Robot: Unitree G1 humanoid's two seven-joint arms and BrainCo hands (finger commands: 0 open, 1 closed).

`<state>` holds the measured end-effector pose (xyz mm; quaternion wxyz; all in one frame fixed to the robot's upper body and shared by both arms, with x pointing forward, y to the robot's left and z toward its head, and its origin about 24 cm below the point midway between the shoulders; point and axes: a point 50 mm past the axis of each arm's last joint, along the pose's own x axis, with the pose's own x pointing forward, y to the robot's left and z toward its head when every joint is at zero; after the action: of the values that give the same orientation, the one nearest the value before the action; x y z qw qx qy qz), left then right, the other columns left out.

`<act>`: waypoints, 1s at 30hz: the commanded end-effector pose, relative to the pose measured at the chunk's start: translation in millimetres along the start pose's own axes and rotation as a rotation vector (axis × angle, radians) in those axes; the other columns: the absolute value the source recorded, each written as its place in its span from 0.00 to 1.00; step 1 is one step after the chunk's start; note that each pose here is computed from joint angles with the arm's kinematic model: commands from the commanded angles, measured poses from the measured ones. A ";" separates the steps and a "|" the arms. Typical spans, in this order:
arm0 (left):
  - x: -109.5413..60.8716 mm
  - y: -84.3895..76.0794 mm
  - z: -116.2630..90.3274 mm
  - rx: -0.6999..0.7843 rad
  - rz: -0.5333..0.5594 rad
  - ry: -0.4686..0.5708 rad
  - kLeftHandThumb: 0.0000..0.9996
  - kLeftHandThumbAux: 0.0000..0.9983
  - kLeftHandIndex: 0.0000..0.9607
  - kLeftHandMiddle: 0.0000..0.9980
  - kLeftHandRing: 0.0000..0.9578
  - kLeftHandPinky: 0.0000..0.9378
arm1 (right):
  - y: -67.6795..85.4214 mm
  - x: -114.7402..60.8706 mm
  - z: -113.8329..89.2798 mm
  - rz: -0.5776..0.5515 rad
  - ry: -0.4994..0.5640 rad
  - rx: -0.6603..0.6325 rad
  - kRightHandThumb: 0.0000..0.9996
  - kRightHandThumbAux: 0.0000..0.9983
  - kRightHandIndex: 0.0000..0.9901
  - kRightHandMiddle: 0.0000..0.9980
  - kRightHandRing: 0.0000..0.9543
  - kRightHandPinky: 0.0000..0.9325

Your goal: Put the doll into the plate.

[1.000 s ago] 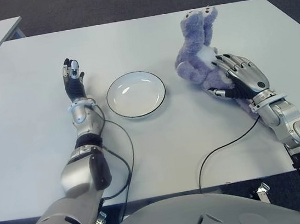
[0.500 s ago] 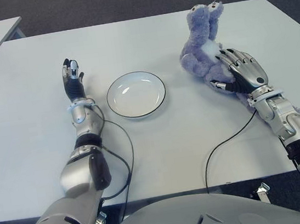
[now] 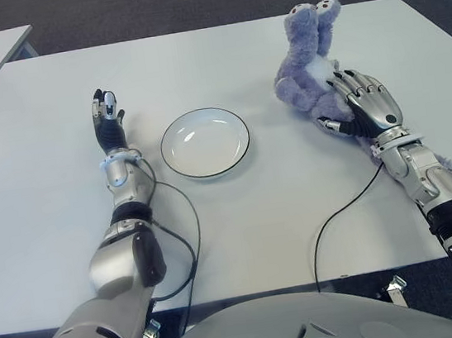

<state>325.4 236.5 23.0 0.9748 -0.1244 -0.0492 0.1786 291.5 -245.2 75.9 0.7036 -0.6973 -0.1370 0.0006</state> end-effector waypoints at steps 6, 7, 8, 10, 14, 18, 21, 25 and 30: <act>-116.3 69.6 -100.7 0.037 0.214 0.444 0.00 0.41 0.00 0.01 0.01 0.03 | 31.3 -14.4 -4.6 0.098 0.057 0.047 0.37 0.37 0.03 0.01 0.22 0.43; -116.4 69.9 -100.7 0.036 0.216 0.444 0.00 0.41 0.00 0.01 0.01 0.03 | 30.8 -14.0 -4.8 0.083 0.062 0.060 0.37 0.38 0.04 0.02 0.26 0.49; -116.4 70.1 -100.7 0.036 0.217 0.443 0.00 0.41 0.00 0.01 0.01 0.04 | 30.3 -13.7 -5.0 0.073 0.065 0.069 0.41 0.39 0.14 0.17 0.41 0.59; -116.5 70.2 -100.6 0.035 0.219 0.443 0.00 0.41 0.00 0.01 0.01 0.04 | 29.4 -13.2 -5.2 0.055 0.071 0.093 0.47 0.42 0.34 0.46 0.59 0.69; -116.7 70.4 -100.5 0.034 0.220 0.440 0.00 0.41 0.00 0.01 0.01 0.04 | 28.0 -12.8 -5.3 0.025 0.071 0.135 0.49 0.45 0.54 0.68 0.73 0.79; -116.9 71.3 -100.3 0.031 0.220 0.439 0.00 0.40 0.00 0.01 0.01 0.04 | 26.5 -12.9 -6.1 -0.029 0.083 0.217 0.50 0.55 0.73 0.81 0.85 0.88; -117.0 72.0 -100.2 0.026 0.222 0.439 0.00 0.39 0.00 0.01 0.01 0.03 | 24.1 -13.5 -6.6 -0.081 0.093 0.275 0.54 0.62 0.75 0.84 0.87 0.91; -117.1 72.7 -99.9 0.020 0.222 0.436 0.00 0.39 0.00 0.01 0.00 0.02 | 18.1 -15.2 -4.6 -0.153 0.086 0.323 0.57 0.65 0.76 0.85 0.89 0.93; -117.2 73.6 -99.7 0.016 0.225 0.435 0.00 0.38 0.00 0.01 0.00 0.02 | 12.1 -13.9 -2.2 -0.217 0.089 0.363 0.56 0.67 0.77 0.86 0.90 0.92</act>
<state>324.9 239.6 23.5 0.9739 -0.1243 -0.0505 0.1832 292.6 -252.3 82.1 0.7784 -0.5914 -0.1974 -0.0730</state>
